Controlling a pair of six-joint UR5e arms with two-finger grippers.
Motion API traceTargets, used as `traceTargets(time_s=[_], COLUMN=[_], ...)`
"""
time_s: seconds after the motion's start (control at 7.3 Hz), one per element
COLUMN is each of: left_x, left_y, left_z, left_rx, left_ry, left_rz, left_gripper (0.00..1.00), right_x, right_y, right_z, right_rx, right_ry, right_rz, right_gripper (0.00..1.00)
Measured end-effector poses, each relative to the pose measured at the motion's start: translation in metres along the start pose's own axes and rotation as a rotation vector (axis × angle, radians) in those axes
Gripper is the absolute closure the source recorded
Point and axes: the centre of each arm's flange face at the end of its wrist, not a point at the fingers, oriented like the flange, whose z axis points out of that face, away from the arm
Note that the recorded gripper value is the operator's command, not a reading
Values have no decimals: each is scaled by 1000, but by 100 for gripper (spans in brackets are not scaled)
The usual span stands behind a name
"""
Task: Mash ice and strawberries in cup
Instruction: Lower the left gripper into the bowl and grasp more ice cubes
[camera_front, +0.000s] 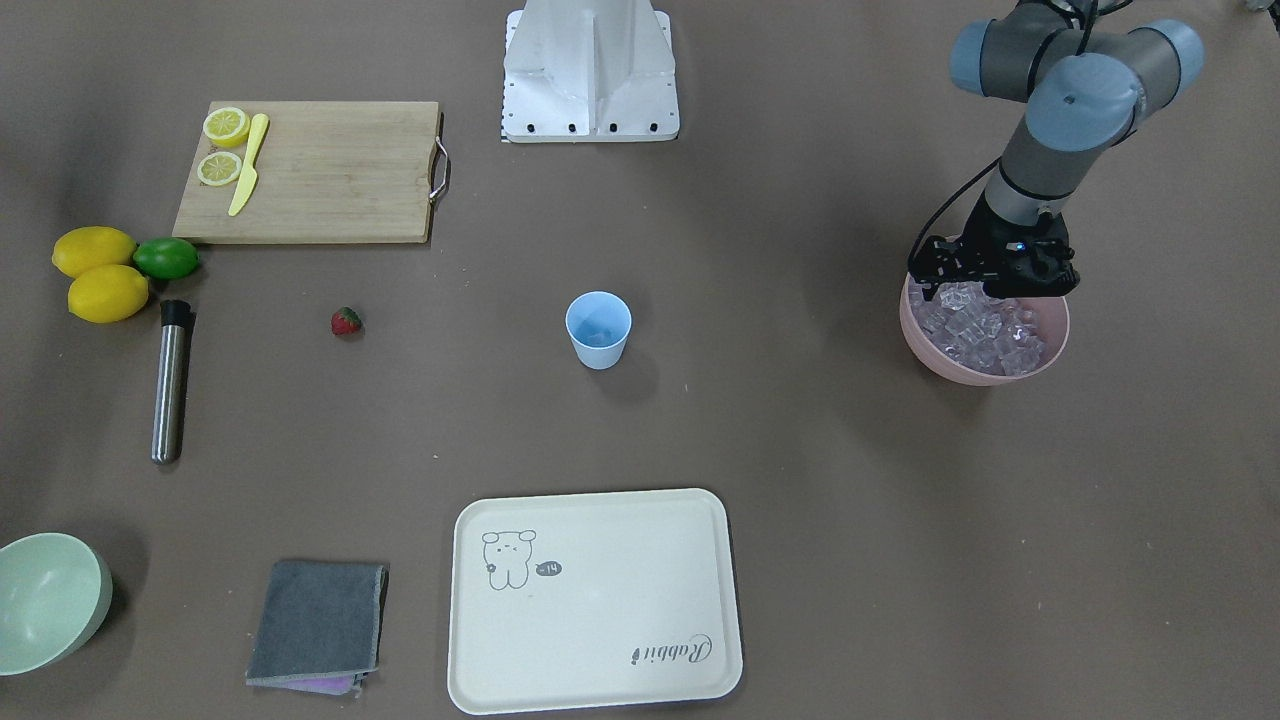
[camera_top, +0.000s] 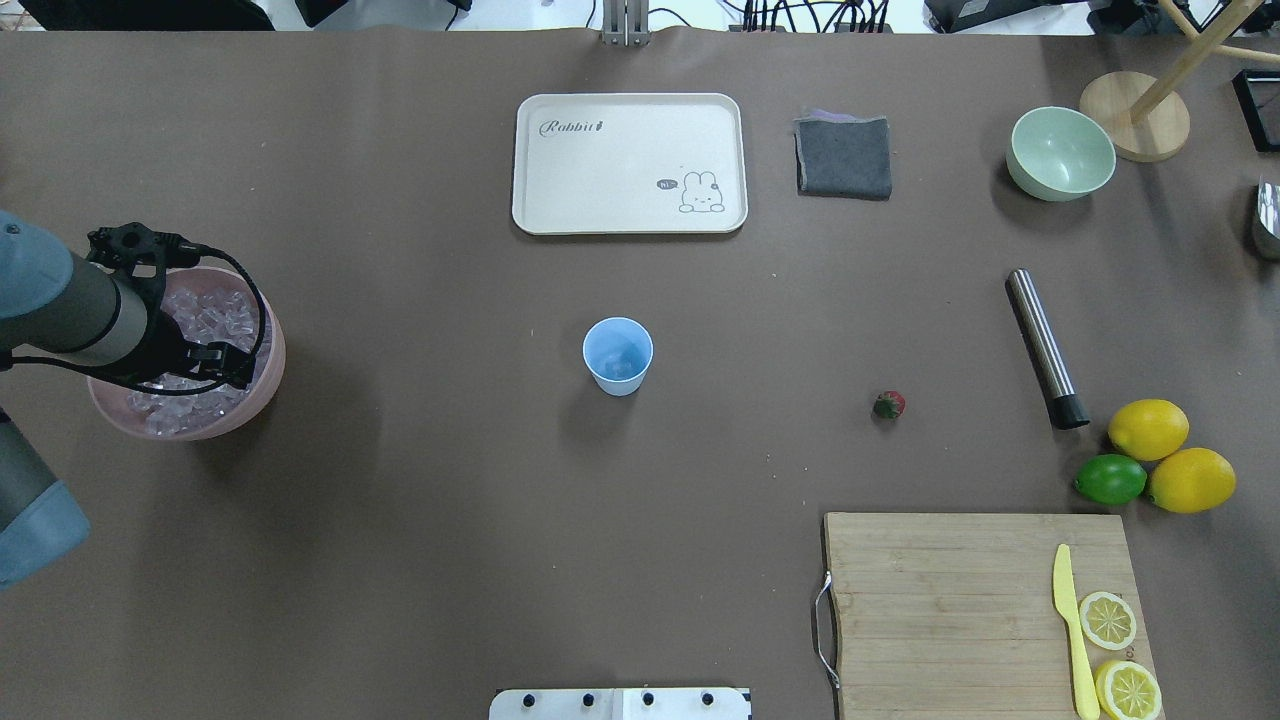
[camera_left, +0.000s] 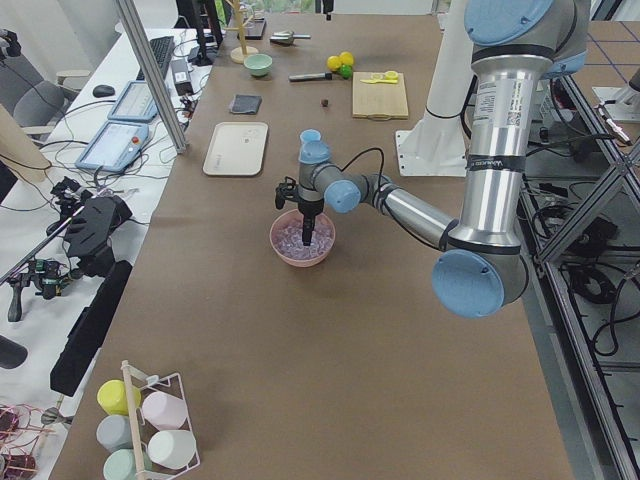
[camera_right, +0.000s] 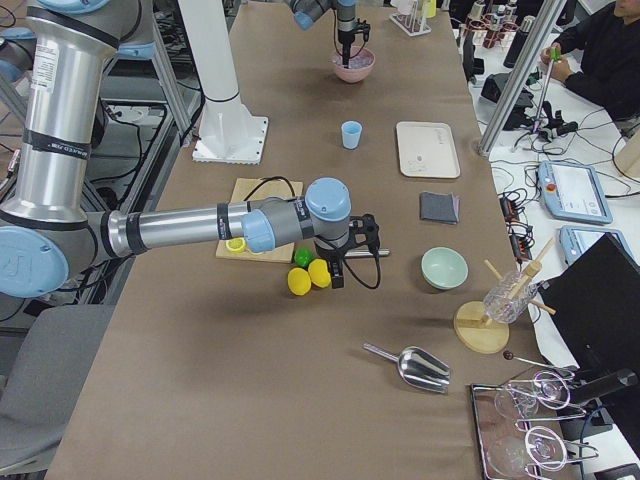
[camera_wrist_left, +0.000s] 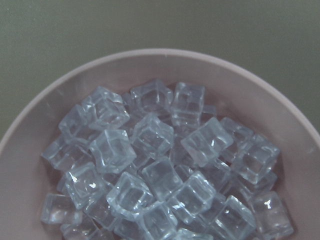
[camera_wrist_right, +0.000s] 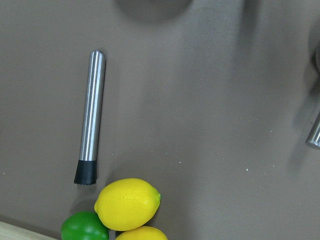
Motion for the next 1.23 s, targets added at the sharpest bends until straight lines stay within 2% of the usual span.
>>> traceTargets(time_s=[0.27,0.41,0.55,0.69,0.82,1.23], left_x=[0,0,-1,-3,-4,-2], left_y=[1,1,1,1,2,-7], left_z=[2,3,4,6,7,-21], left_rx=[-3,-5,-7,-9,-11,-51], left_ry=[-2,-3,-6,-10,-14,-13], left_rz=[0,0,-2,-3,-3,5], left_gripper=[11,18,43,88,100,100], right_x=[1,2,2,1,0,-3], right_y=[3,3,3,3,3,4], right_z=[1,1,1,0,0,-3], right_rx=[-3,-4,-3,-3,-2,0], right_ry=[1,1,1,0,-2,-10], right_rz=[4,5,5,4,3,-2], right_gripper=[0,0,0,0,0,0])
